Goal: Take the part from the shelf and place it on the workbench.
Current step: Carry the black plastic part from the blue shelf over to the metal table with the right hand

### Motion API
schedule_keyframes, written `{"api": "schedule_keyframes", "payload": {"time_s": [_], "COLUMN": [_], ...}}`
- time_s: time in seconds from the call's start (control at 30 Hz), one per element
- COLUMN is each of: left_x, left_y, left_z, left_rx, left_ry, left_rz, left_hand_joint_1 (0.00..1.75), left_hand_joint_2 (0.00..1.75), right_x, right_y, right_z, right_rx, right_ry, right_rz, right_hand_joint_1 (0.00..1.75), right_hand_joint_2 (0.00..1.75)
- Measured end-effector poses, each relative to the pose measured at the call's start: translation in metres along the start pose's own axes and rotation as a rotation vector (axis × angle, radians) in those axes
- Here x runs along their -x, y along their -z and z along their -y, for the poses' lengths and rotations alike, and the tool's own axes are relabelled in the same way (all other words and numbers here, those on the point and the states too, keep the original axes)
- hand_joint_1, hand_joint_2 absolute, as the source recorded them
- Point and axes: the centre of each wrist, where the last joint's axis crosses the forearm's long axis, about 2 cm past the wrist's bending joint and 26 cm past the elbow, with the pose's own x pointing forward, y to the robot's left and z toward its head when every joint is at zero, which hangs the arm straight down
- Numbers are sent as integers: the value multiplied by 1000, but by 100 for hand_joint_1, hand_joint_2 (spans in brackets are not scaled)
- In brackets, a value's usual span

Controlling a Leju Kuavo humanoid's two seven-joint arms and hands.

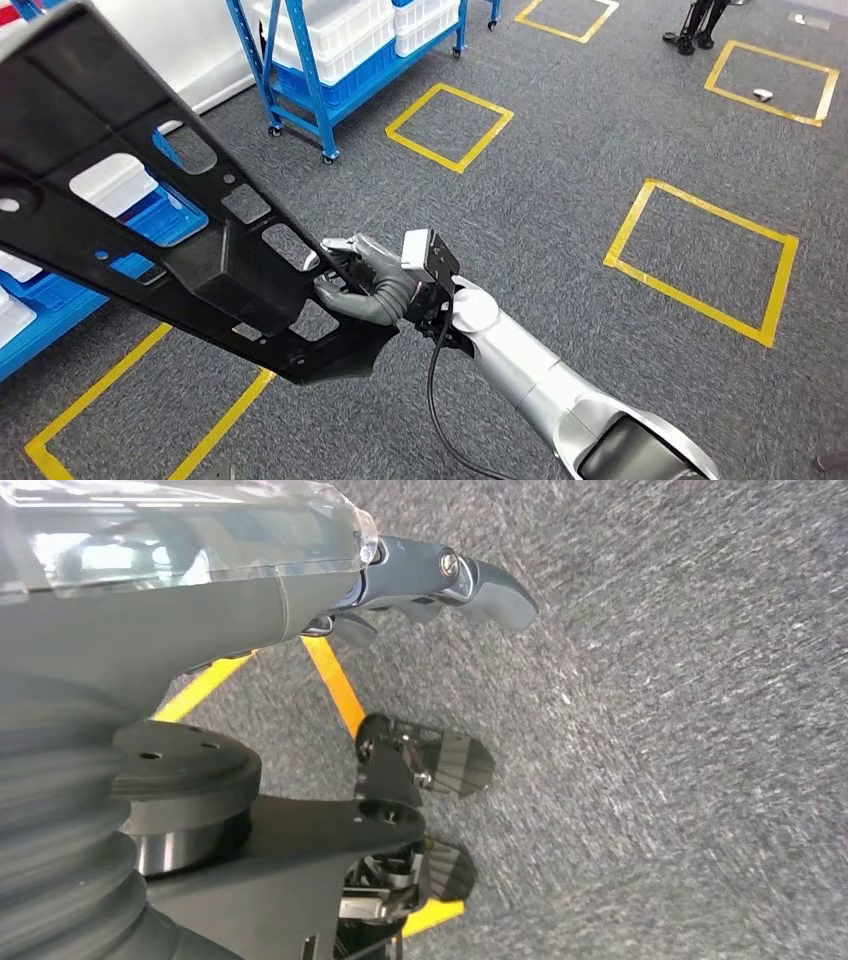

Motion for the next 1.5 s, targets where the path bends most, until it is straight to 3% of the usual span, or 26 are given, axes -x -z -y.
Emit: {"api": "schedule_keyframes", "payload": {"time_s": [0.5,1.1,1.5], "left_x": [5,-2,5], "left_y": [2,3,2], "left_z": [-12,-9,-12], "left_rx": [-23,-11,-11], "left_ry": [-17,-1,-7], "left_rz": [-6,-5,-13], "left_hand_joint_1": [0,0,0], "left_hand_joint_2": [175,175,175], "right_x": [-12,-6,-2], "right_y": [29,19,14], "right_z": [-7,-6,-7], "right_rx": [-36,-10,-11], "right_ry": [22,16,10], "right_rz": [35,15,21], "right_hand_joint_1": [175,175,175], "right_hand_joint_2": [175,175,175]}}
